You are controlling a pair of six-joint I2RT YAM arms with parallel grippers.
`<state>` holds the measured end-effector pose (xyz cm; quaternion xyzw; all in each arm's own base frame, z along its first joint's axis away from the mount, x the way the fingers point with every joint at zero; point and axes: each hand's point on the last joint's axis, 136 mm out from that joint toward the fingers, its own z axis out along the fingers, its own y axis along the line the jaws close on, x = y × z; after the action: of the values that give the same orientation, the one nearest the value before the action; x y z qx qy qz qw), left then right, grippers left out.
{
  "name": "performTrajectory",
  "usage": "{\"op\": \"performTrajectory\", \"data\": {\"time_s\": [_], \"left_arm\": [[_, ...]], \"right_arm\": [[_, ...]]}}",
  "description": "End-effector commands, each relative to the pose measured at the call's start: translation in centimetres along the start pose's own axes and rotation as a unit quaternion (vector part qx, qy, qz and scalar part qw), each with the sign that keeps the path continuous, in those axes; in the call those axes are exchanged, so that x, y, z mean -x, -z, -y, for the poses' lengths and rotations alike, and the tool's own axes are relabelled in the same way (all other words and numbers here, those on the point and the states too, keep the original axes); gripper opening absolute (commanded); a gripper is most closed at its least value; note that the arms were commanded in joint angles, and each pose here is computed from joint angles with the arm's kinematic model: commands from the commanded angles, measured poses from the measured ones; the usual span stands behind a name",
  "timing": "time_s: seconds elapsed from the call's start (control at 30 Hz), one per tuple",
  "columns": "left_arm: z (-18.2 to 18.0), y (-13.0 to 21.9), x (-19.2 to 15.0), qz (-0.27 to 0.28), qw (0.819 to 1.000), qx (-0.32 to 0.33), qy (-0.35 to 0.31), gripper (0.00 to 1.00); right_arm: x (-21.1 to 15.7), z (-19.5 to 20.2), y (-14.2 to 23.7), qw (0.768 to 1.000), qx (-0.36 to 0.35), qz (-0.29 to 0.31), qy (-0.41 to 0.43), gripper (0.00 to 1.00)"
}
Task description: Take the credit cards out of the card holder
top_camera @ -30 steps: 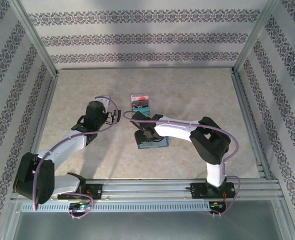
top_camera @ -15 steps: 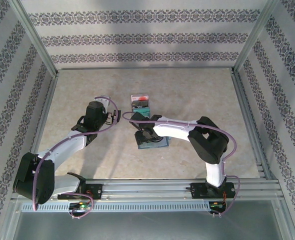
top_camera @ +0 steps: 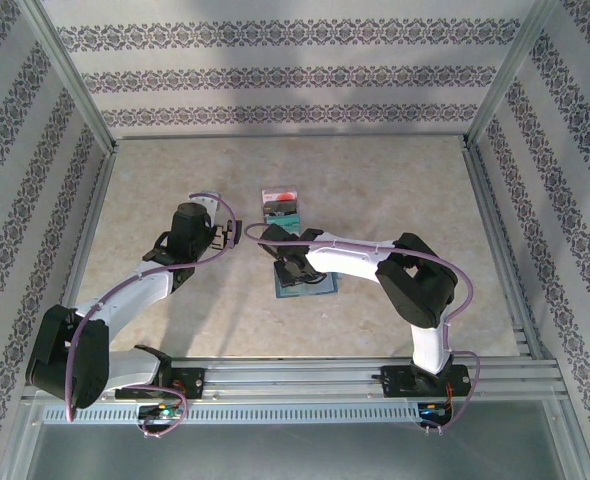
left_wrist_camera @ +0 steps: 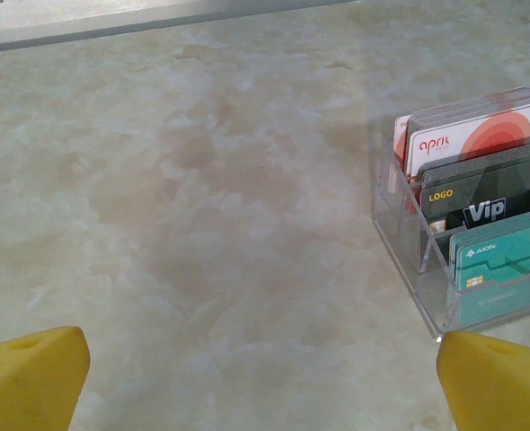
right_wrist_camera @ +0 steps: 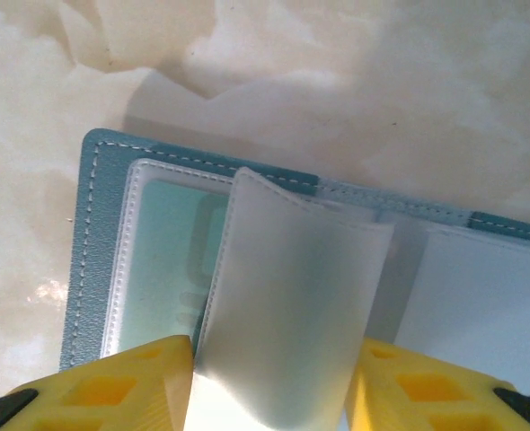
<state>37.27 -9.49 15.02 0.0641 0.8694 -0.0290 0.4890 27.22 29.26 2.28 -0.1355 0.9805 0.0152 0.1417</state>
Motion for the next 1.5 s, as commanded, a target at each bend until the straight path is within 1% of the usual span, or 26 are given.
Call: {"op": "performTrajectory", "data": {"time_s": [0.0, 0.03, 0.13, 0.2, 0.27, 0.33, 0.57, 0.93, 1.27, 1.47], "left_arm": [[0.2, 0.7, 1.3, 0.02, 1.0, -0.003, 0.001, 0.99], [0.1, 0.8, 1.3, 0.02, 1.0, -0.003, 0.002, 0.99], [0.2, 0.9, 1.5, 0.022, 1.0, -0.004, 0.0, 0.99], [0.1, 1.0, 1.5, 0.022, 1.0, -0.004, -0.001, 0.99], [0.1, 1.1, 1.6, 0.023, 1.0, -0.003, -0.001, 0.99], [0.2, 1.1, 1.6, 0.023, 1.0, -0.004, -0.002, 0.99], [0.1, 1.1, 1.8, 0.021, 1.0, -0.002, -0.003, 0.99], [0.3, 1.0, 2.1, 0.023, 1.0, -0.007, -0.002, 0.99], [0.7, 1.2, 1.9, 0.021, 1.0, -0.019, 0.001, 0.99], [1.3, 1.8, 1.9, 0.02, 0.999, -0.03, -0.021, 0.99]], "right_arm": [[0.3, 1.1, 1.1, 0.999, -0.038, 0.013, 0.01, 0.54], [0.3, 1.4, 1.2, 0.999, -0.047, 0.015, 0.012, 0.56], [0.3, 2.3, 1.3, 0.997, -0.075, 0.013, 0.016, 0.57], [0.3, 2.7, 1.5, 0.996, -0.085, 0.015, 0.017, 0.57], [0.4, 3.0, 1.8, 0.996, -0.09, 0.019, 0.016, 0.53], [0.6, 3.2, 2.2, 0.995, -0.09, 0.027, 0.015, 0.5], [0.8, 4.1, 2.7, 0.995, -0.097, 0.033, 0.011, 0.45], [0.4, 6.0, 2.9, 0.995, -0.096, 0.031, -0.014, 0.43], [-0.8, 7.4, 3.0, 0.995, -0.087, 0.029, -0.036, 0.41], [-1.3, 8.3, 3.5, 0.994, -0.092, 0.035, -0.045, 0.4]]}}
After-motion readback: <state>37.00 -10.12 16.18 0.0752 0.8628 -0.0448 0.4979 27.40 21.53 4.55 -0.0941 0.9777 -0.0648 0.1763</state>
